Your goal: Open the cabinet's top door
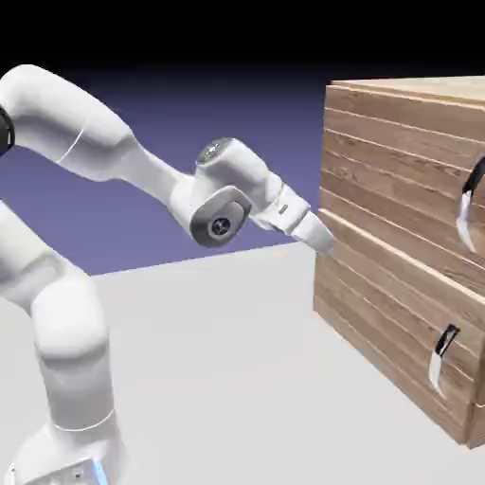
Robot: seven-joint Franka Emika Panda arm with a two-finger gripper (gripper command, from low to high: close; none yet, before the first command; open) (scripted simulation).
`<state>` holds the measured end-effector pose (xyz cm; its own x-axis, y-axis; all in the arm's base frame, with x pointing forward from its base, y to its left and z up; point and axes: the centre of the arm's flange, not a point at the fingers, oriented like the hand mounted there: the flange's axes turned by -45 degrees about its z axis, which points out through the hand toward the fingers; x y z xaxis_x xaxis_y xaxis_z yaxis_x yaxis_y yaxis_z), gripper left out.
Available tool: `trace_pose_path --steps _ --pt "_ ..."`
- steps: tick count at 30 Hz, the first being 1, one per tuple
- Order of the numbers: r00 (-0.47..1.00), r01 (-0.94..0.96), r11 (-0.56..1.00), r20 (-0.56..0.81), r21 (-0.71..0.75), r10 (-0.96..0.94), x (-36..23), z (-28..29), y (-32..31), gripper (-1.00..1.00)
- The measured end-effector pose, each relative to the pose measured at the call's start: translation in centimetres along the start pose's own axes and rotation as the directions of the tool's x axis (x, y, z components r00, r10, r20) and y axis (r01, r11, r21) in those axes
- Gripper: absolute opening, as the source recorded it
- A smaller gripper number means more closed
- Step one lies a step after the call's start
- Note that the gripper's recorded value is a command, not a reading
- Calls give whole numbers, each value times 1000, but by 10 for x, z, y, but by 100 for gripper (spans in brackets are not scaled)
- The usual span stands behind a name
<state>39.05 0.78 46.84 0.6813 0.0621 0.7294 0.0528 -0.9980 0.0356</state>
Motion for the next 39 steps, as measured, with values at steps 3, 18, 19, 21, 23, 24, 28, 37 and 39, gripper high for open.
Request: trace_pose_path --steps 3,18,19,21,23,24,28,37,39 --pt "998 22 1000 -55 9 -21 20 -16 -6 0" --pt "946 84 996 -316 22 -73 87 -92 -5 0" --pt "941 86 996 -332 22 -74 90 -96 -3 0" --pt "929 87 996 -363 21 -73 95 -104 1 0" --pt "917 86 996 -392 20 -72 100 -110 6 0" --pt "911 85 996 -407 19 -70 102 -113 9 0" --pt "885 79 997 -461 17 -63 109 -122 23 0" --pt "826 50 999 -562 12 -34 118 -123 63 0" --pt "814 41 999 -580 12 -26 118 -119 73 0"
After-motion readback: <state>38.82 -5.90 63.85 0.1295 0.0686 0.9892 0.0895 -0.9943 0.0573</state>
